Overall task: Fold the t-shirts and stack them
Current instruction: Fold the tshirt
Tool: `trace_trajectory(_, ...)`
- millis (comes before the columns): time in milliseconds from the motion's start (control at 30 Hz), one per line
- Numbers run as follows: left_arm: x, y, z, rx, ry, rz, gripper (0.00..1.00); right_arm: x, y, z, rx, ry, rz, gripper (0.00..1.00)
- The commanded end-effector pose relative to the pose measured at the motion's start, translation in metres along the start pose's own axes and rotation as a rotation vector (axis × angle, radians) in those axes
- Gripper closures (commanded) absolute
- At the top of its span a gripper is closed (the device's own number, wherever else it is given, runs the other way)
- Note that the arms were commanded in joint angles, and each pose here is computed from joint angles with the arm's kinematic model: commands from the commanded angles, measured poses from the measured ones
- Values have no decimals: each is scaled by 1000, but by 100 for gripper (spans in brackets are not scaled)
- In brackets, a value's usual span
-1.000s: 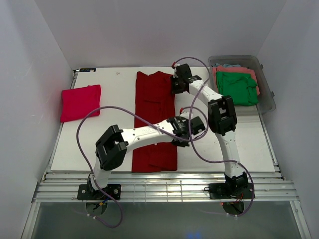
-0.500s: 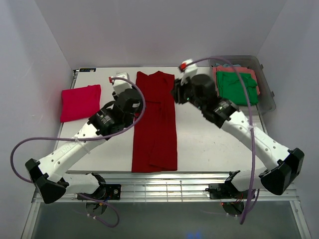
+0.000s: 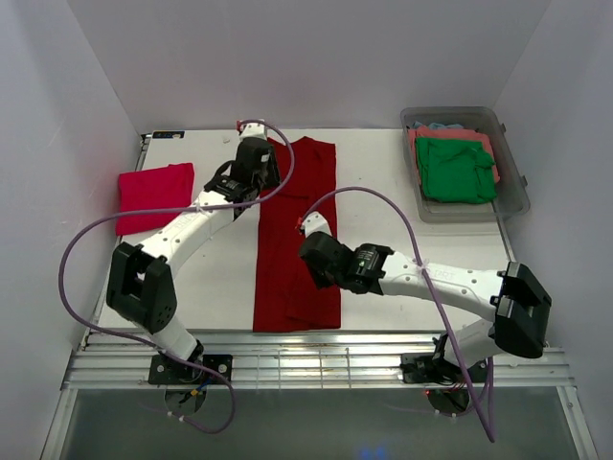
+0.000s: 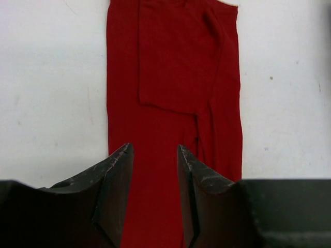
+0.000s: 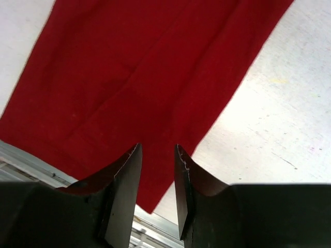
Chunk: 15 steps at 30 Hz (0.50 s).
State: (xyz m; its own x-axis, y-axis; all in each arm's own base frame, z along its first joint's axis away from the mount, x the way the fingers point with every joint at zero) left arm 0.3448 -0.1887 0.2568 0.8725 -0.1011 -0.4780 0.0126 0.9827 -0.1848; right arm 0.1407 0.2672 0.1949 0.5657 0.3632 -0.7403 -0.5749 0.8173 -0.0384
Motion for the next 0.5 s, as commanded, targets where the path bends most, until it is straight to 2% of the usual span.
trace_trajectory(0,22,2,39,-28,-70,-151,51,-1,23,5,48,-27,-25,62)
trace_trajectory(200,79,2,28,-14,0,-180,54,9,61,-11,6,32,13,62)
trace_trajectory(367,102,-6,15,-26,41,-228,55,18,79,-17,-36,73,12,60)
trace_trajectory(467,114,-7,6,-24,68,-231,43,21,84,-18,-43,82,15,59)
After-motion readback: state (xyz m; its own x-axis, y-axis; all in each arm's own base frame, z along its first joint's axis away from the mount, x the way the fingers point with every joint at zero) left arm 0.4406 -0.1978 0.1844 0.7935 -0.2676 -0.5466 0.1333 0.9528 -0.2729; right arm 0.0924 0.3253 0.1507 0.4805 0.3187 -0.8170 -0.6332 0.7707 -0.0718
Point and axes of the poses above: each gripper's point midway between its finger pads, its own x axis out along the fingers, its own y axis along the line the jaws close on, z = x × y, the point moved 9 cm from there along -x, back along the fingers, and after that the axes turned 1 degree about -x, right-handed, at the moved point
